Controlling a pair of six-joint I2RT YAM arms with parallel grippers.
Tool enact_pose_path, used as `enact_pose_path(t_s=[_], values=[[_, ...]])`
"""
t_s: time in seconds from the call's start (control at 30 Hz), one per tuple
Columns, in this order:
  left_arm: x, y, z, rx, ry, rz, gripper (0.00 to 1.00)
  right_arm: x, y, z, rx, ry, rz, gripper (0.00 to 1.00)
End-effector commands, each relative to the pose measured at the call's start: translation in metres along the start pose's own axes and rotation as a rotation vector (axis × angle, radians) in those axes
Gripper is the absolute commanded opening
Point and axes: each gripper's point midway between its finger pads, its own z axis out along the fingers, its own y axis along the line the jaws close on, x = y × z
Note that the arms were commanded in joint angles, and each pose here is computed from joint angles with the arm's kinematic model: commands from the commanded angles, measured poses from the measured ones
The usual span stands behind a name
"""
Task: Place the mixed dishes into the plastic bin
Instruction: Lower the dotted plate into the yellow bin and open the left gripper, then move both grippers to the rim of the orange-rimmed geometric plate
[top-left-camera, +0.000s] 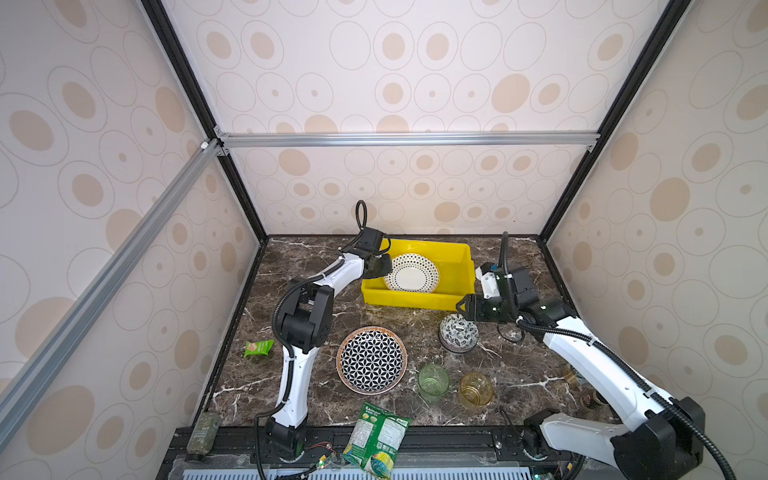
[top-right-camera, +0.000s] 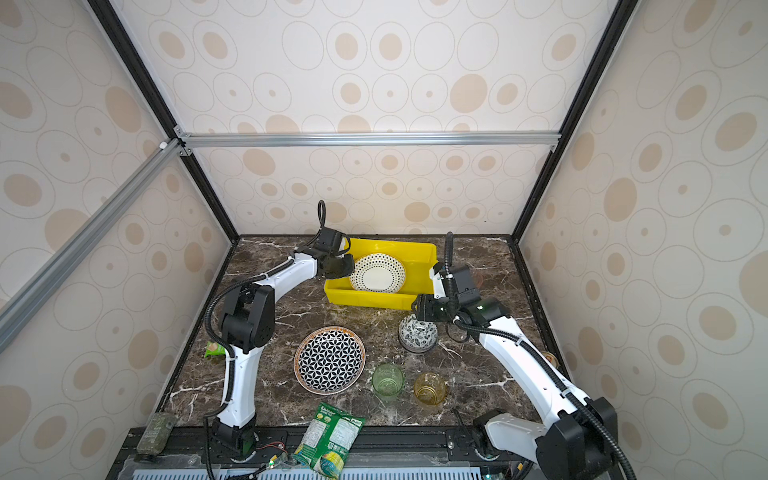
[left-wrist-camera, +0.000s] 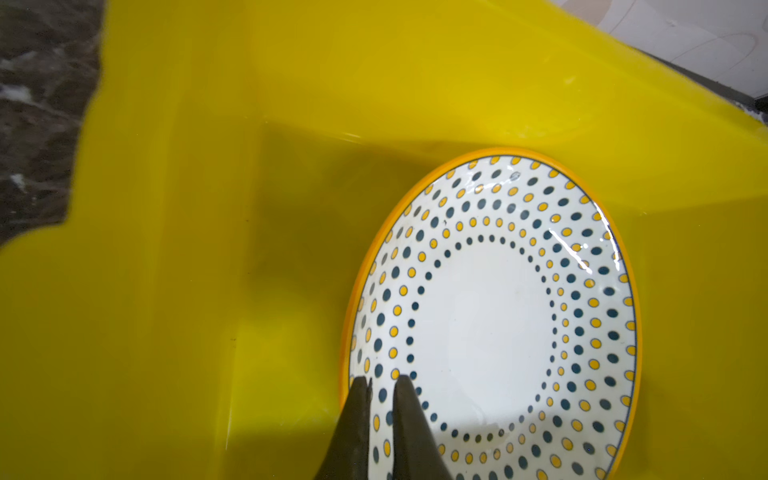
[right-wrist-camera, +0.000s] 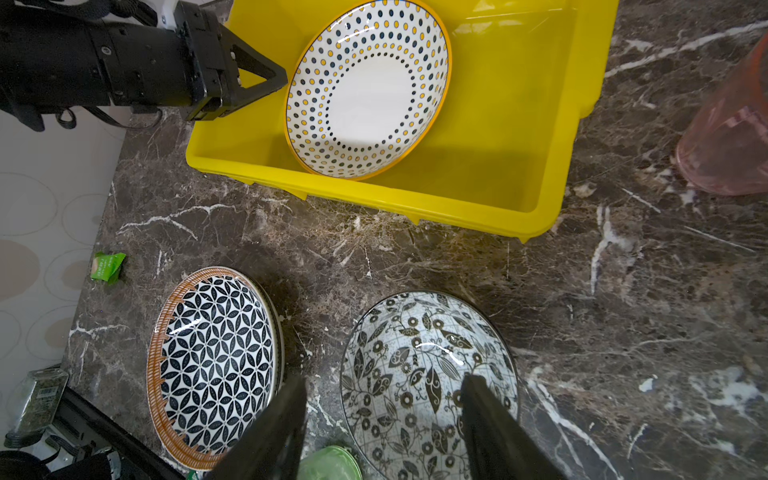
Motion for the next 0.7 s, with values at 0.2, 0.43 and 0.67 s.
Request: enact_pose_path(t_s=[0.2, 0.43, 0.67], values=[[-0.026, -0.021, -0.086, 0.044, -0.127, 0.069, 0.16, 0.005, 0.005, 0.003, -0.010, 0.037, 0.001, 0.62], [-0.010, -0.012, -0.132, 0.019, -0.156, 0.110, 0.17, 0.009, 0.016, 0.006, -0.011, 0.052, -0.027, 0.62], [0.019, 0.013, -0.171, -0.051, -0.173, 0.125, 0.21, 0.014, 0.035, 0.010, -0.029, 0.067, -0.073, 0.61]])
